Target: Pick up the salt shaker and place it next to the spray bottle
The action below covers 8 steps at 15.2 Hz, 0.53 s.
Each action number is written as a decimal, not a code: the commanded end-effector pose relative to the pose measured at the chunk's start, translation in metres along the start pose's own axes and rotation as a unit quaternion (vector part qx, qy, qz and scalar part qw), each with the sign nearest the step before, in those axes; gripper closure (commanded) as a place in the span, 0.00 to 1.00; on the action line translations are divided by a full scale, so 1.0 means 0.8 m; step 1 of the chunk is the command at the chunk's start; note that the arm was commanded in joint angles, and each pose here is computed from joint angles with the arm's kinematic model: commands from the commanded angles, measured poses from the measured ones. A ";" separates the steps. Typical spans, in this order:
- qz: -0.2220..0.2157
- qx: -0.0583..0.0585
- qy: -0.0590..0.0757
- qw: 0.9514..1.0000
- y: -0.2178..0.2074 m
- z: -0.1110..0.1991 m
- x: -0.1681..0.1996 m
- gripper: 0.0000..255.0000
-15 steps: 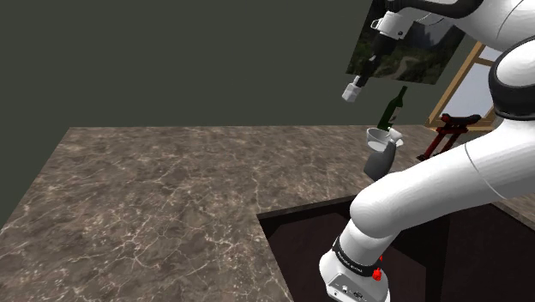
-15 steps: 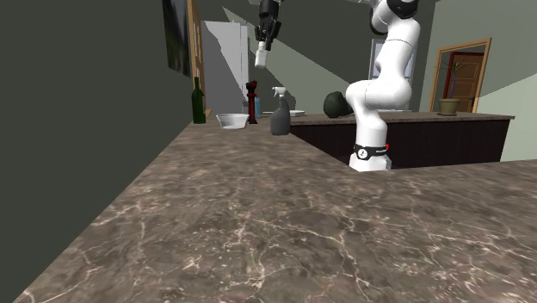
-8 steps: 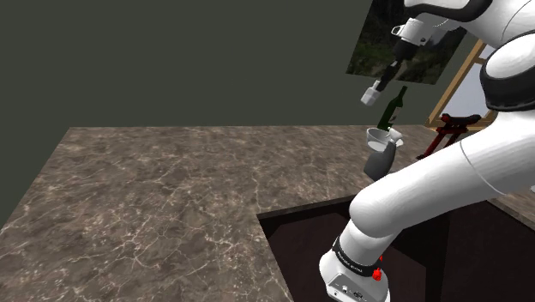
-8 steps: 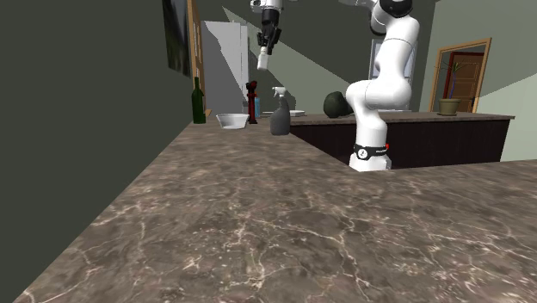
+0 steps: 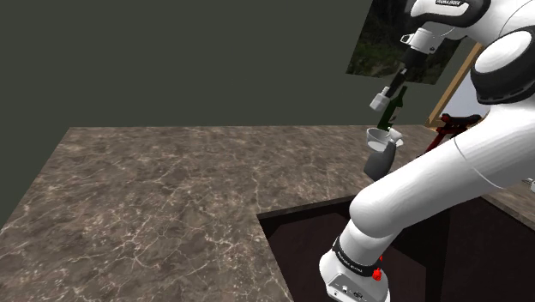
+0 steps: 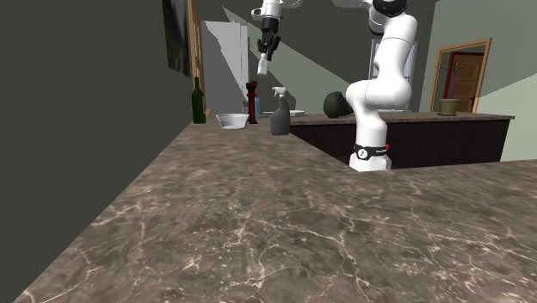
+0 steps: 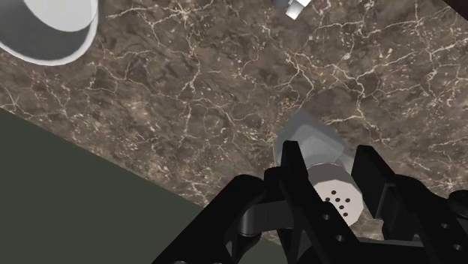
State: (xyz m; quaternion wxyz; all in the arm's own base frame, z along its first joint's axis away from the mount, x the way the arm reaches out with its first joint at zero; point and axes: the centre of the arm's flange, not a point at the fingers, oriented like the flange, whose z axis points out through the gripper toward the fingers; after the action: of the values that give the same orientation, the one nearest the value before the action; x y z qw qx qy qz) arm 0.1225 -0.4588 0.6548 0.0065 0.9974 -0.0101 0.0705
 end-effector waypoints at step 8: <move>0.000 0.000 0.000 1.000 -0.002 0.059 -0.010 1.00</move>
State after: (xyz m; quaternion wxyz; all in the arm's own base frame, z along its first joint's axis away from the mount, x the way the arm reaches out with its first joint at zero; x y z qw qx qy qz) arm 0.1213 -0.4576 0.6135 0.0066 0.9975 -0.0099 0.0703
